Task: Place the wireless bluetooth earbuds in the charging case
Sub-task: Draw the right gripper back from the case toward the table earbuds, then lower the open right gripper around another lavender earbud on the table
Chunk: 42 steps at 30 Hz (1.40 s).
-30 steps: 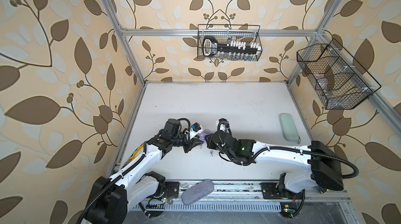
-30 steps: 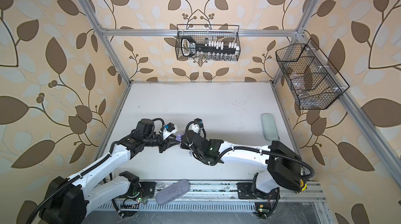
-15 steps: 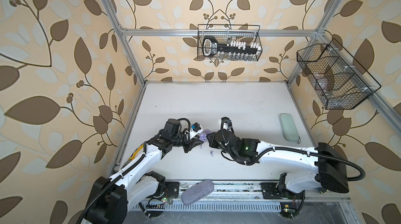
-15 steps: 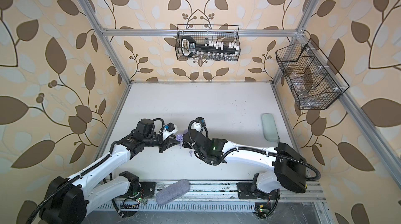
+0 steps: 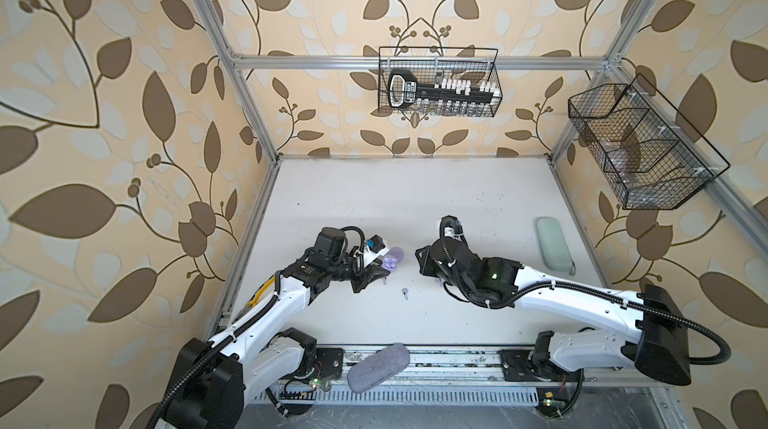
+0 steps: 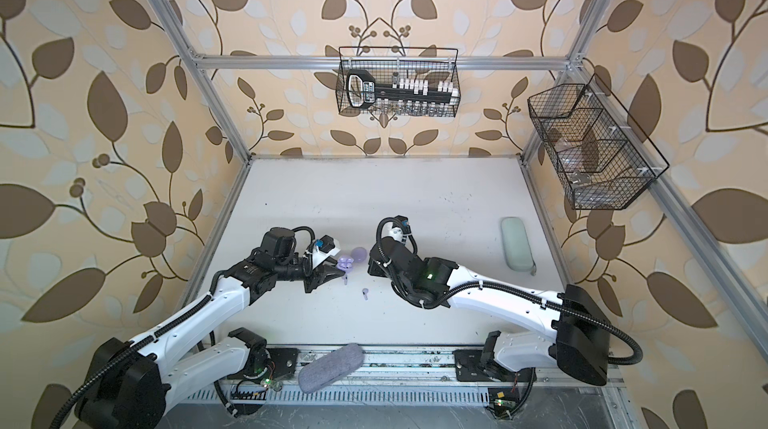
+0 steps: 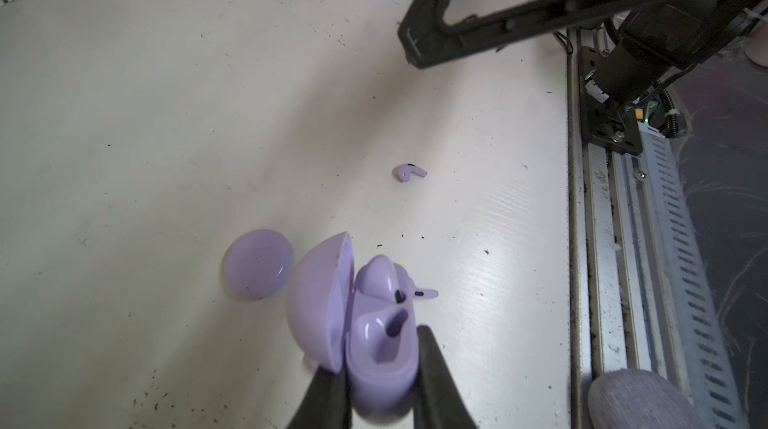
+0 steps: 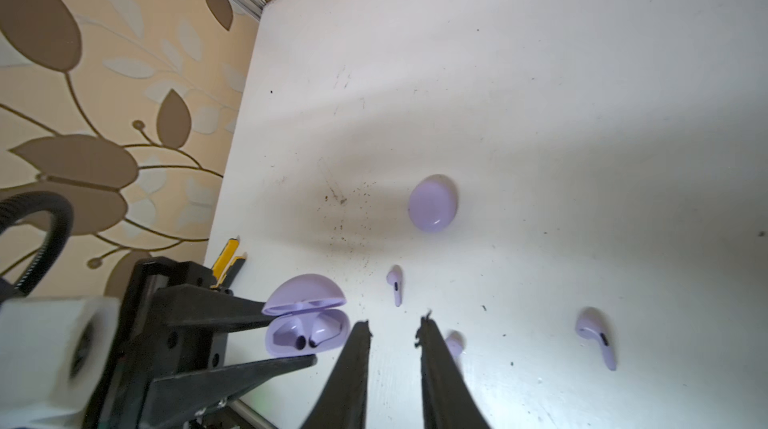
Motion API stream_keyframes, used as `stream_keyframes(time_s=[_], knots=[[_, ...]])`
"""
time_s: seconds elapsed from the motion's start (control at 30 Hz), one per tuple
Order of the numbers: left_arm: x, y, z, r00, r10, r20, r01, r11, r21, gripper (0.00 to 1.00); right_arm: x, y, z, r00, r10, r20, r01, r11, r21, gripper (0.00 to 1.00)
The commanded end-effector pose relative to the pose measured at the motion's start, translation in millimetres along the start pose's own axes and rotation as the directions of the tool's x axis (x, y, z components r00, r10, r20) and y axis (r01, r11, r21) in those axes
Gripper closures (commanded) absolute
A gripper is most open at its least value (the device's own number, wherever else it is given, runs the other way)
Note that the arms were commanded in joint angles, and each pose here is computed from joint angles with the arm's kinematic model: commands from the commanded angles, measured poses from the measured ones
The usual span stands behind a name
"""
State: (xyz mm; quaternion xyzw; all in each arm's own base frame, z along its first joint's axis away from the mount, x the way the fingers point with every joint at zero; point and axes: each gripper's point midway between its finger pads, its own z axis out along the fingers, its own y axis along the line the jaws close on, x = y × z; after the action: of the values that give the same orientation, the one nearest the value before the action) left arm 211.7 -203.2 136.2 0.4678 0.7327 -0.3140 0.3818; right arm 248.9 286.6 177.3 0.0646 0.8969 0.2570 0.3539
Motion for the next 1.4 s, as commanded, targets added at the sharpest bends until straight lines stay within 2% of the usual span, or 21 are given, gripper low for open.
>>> stream_keyframes(time_s=[0.0,0.27,0.43,0.53,0.83,1.37], knots=[[-10,-11,-3,0.998,0.053,0.041,-0.055,0.998,0.044,0.99,11,-31,-1,0.991,-0.099,-0.093,0.106,0.991,0.085,0.76],[-9,-14,-3,0.997,0.06,0.04,-0.062,0.996,0.057,1.0,22,-71,2,0.963,-0.181,-0.202,0.221,0.955,0.197,0.75],[-8,-18,-4,0.996,0.077,0.045,-0.081,0.994,0.073,1.0,32,-83,11,0.926,-0.245,-0.288,0.314,0.922,0.225,0.65],[-8,-21,-5,0.995,0.089,0.049,-0.093,0.992,0.084,1.0,35,-88,16,0.902,-0.285,-0.323,0.37,0.896,0.244,0.64],[-5,-30,-7,0.992,0.114,0.051,-0.119,0.985,0.122,1.0,59,-91,36,0.84,-0.345,-0.419,0.458,0.864,0.208,0.64],[-3,-38,-7,0.989,0.14,0.043,-0.145,0.976,0.165,1.0,71,-100,58,0.779,-0.392,-0.489,0.54,0.816,0.206,0.66]])
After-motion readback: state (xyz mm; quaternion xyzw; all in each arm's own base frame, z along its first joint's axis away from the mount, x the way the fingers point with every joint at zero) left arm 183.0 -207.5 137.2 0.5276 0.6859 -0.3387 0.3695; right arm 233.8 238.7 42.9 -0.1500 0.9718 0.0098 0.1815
